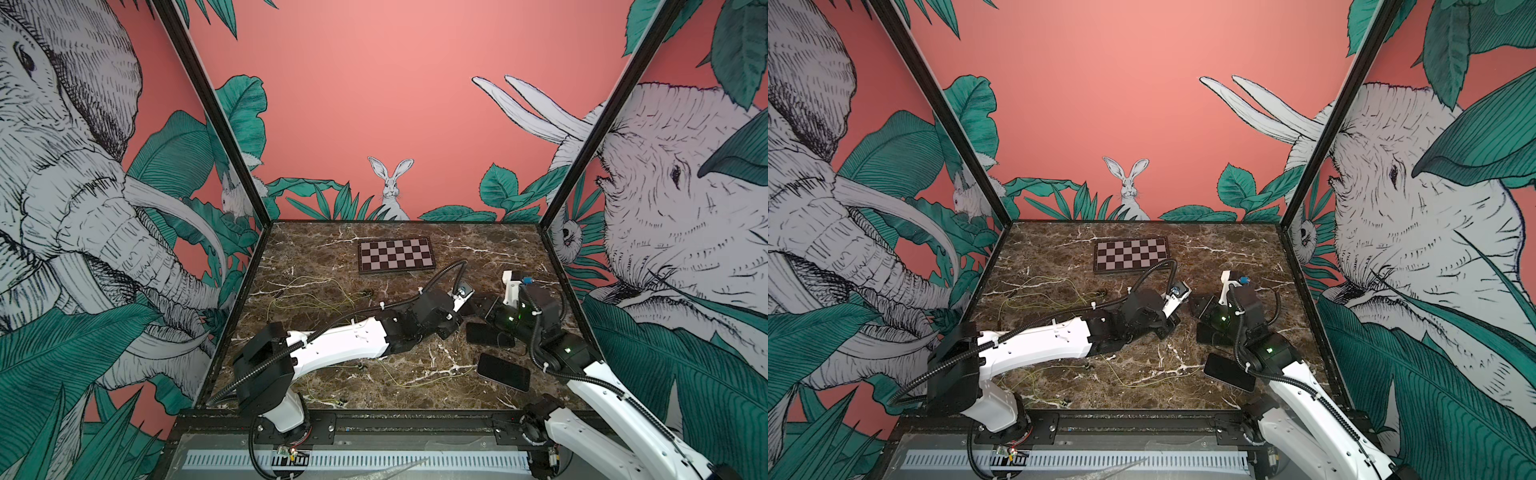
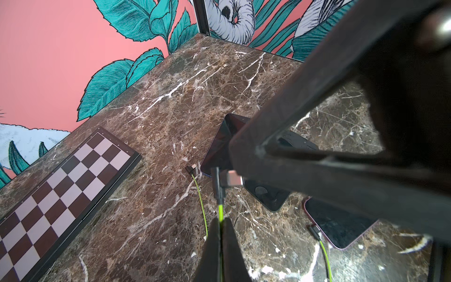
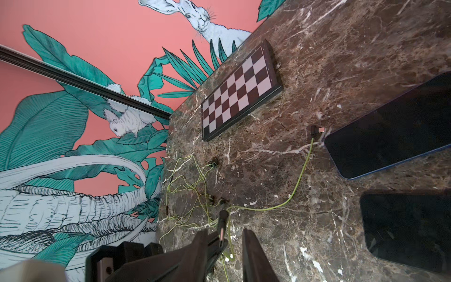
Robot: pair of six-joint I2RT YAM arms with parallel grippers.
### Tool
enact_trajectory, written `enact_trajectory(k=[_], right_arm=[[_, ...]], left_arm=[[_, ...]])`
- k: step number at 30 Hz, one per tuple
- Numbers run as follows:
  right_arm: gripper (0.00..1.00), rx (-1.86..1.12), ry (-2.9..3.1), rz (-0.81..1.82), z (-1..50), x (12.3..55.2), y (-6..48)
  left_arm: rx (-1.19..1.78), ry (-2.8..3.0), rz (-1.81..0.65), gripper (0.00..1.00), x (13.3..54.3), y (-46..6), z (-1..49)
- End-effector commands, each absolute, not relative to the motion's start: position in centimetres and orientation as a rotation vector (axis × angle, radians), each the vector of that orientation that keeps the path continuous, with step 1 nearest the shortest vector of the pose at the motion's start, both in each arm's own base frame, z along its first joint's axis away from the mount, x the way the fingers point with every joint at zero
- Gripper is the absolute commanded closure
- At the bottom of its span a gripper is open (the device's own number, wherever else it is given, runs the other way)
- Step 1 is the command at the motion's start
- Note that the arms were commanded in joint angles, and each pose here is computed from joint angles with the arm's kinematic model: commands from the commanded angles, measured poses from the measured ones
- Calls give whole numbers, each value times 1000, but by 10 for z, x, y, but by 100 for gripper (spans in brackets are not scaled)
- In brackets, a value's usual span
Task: Plug wired earphones into phones
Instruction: Pick up the wired earphone from the center of the board.
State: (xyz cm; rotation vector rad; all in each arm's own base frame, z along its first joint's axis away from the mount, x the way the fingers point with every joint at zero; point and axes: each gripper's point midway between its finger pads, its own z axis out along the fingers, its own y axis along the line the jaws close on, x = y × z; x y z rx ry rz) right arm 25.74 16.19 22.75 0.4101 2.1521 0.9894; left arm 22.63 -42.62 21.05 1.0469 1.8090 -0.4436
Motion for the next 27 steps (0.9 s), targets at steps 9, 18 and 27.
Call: enact_trajectory(k=[9,18,27], right_arm=[[83,459,2092,989,240,274,167],[97,468,2103,1006,234,272,169],[100,365,2094,1010,241,269,174]], left_arm=[[1012,1773,-501,100,221,-428,231],[997,1775,-485,100,225,-428,231],[1005,1754,-556,67,217,-428,240]])
